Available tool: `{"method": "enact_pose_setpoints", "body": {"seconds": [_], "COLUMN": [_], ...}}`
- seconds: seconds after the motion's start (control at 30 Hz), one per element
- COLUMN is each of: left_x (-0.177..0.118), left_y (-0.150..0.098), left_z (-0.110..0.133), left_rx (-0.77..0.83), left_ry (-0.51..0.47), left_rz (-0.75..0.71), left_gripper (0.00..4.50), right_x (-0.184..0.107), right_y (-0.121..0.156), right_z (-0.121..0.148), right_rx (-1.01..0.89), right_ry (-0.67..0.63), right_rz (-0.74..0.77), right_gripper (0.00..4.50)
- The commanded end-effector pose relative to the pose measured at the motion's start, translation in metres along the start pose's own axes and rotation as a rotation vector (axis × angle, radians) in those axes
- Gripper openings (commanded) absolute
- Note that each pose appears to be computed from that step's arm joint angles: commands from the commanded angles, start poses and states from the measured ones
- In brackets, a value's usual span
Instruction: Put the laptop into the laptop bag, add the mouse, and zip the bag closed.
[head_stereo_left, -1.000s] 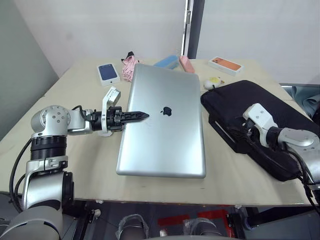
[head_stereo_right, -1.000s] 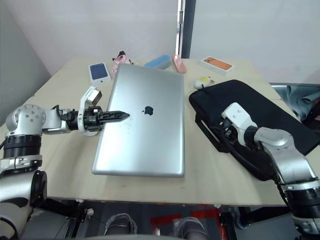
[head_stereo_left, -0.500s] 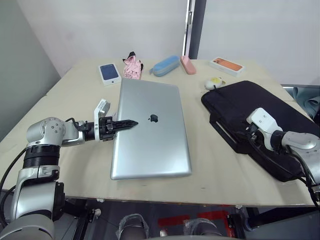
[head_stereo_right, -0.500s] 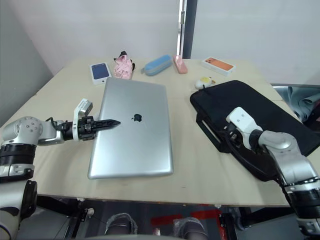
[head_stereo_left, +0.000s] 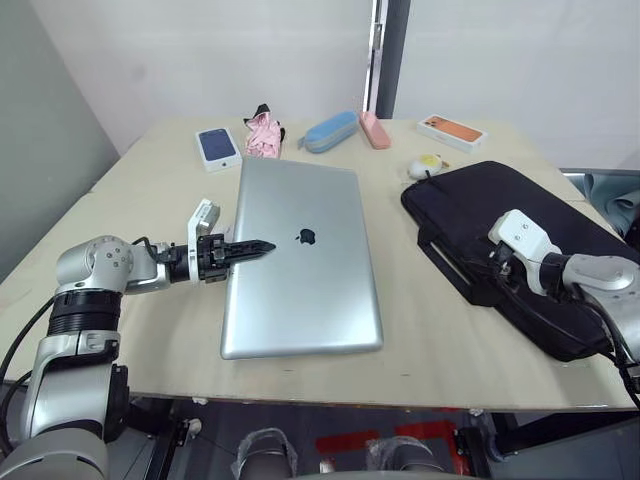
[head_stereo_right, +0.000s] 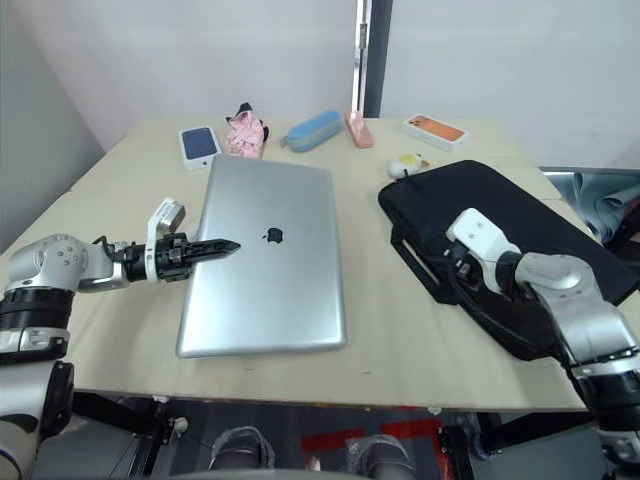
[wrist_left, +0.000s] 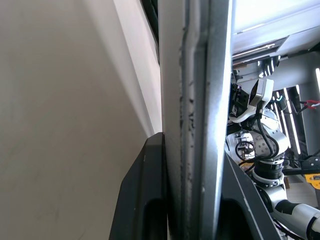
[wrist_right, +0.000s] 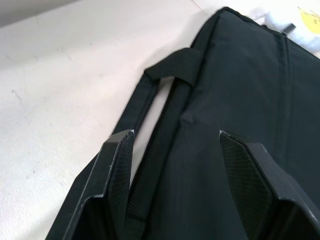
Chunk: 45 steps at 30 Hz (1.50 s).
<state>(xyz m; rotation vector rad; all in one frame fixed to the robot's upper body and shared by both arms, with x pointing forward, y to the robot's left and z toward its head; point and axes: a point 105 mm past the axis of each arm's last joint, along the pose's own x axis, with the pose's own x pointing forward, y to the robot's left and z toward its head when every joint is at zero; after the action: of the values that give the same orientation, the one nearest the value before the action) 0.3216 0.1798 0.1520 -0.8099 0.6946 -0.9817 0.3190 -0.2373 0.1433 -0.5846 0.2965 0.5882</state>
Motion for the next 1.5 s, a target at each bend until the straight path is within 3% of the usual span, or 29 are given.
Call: {"method": "enact_pose_setpoints", "body": {"seconds": [0.03,0.43,0.73,1.0,1.17,1.27,1.5], "left_x": [-0.002,0.006,0.008,0.013,0.019,0.024,0.031], "left_y": [-0.024,-0.040,-0.045,-0.049,-0.049,-0.049,-0.051], "left_z": [0.016,0.023,0.025,0.025,0.022,0.021,0.019], "left_rx": [0.073,0.052,0.048,0.046,0.036,0.025,0.014], "left_ry": [-0.049,-0.091,-0.110,-0.115,-0.114,-0.110,-0.104], "left_rz": [-0.101,-0.171,-0.177,-0.179,-0.183,-0.192,-0.207], "left_gripper": [0.30,0.30,0.30,0.30,0.30,0.30,0.30], "right_x": [0.005,0.022,0.022,0.021,0.014,-0.001,-0.024], "right_y": [-0.002,-0.013,-0.005,0.003,-0.011,-0.015,-0.035], "right_z": [0.006,-0.021,-0.043,-0.032,0.000,0.031,0.057], "right_rx": [-0.041,0.004,0.104,0.190,0.430,0.574,0.604], "right_ry": [0.001,0.126,0.193,0.143,0.005,-0.108,-0.143], "right_rz": [-0.023,-0.089,-0.076,-0.039,-0.042,0.059,0.099], "right_gripper": [2.82,2.82,0.03,0.03,0.03,0.03,0.03]}}
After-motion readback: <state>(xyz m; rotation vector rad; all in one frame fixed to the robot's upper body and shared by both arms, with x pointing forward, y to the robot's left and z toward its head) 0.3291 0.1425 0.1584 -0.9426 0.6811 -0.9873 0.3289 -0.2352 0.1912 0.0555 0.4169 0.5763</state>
